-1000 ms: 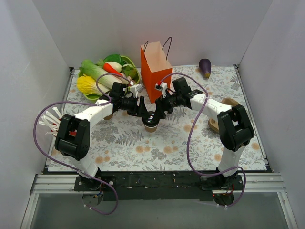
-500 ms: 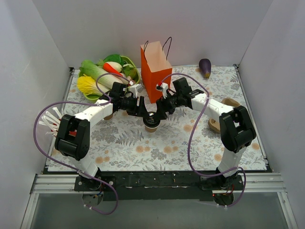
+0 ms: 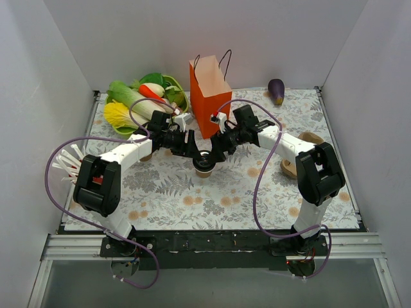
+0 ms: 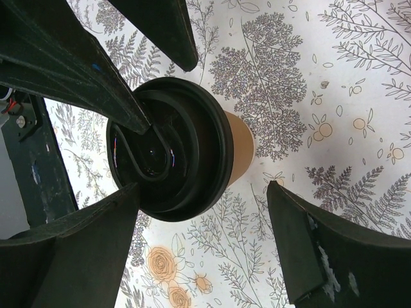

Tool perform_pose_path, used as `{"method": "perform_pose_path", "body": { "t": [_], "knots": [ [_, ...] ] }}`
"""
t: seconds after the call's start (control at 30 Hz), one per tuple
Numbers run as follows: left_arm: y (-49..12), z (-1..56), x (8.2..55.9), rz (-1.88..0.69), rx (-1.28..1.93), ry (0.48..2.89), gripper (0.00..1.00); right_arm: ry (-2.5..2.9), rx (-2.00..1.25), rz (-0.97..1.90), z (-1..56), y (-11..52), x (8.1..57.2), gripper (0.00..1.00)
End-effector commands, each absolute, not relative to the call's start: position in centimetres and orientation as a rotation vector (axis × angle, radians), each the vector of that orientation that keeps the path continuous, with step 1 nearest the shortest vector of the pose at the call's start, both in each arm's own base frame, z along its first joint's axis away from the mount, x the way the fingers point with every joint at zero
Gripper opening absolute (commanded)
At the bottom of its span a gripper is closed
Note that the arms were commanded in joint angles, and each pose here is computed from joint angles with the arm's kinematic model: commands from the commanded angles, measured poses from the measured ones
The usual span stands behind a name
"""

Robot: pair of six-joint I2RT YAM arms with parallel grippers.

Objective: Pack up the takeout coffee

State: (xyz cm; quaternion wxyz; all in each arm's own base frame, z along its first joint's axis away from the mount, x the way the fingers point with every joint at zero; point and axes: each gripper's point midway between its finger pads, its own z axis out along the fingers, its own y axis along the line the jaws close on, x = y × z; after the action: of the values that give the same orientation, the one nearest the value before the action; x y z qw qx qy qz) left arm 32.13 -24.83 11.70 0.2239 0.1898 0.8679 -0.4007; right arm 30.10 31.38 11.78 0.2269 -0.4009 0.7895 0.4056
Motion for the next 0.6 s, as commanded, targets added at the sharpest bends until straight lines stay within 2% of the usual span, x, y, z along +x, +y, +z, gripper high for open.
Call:
{"method": "perform_pose_path", "body": {
  "t": [0.0,0.13,0.27,0.57],
  "knots": [
    [-24.1,14.2,33.3,-0.987,0.552,2.301,0.55,2.128,-1.13,1.138,13.5,31.7,29.7,0.88],
    [-24.2,15.9,33.8,-0.978,0.567,2.226,0.53,2.127,-1.128,1.136,13.5,31.7,29.8,0.88],
    [-25.1,17.0,32.6,-1.077,0.614,2.19,0.51,2.126,-1.129,1.138,13.4,31.8,29.8,0.88],
    [-25.8,15.3,30.2,-1.24,0.622,2.245,0.5,2.112,-1.117,1.155,13.9,32.1,30.0,0.89]
  ]
}}
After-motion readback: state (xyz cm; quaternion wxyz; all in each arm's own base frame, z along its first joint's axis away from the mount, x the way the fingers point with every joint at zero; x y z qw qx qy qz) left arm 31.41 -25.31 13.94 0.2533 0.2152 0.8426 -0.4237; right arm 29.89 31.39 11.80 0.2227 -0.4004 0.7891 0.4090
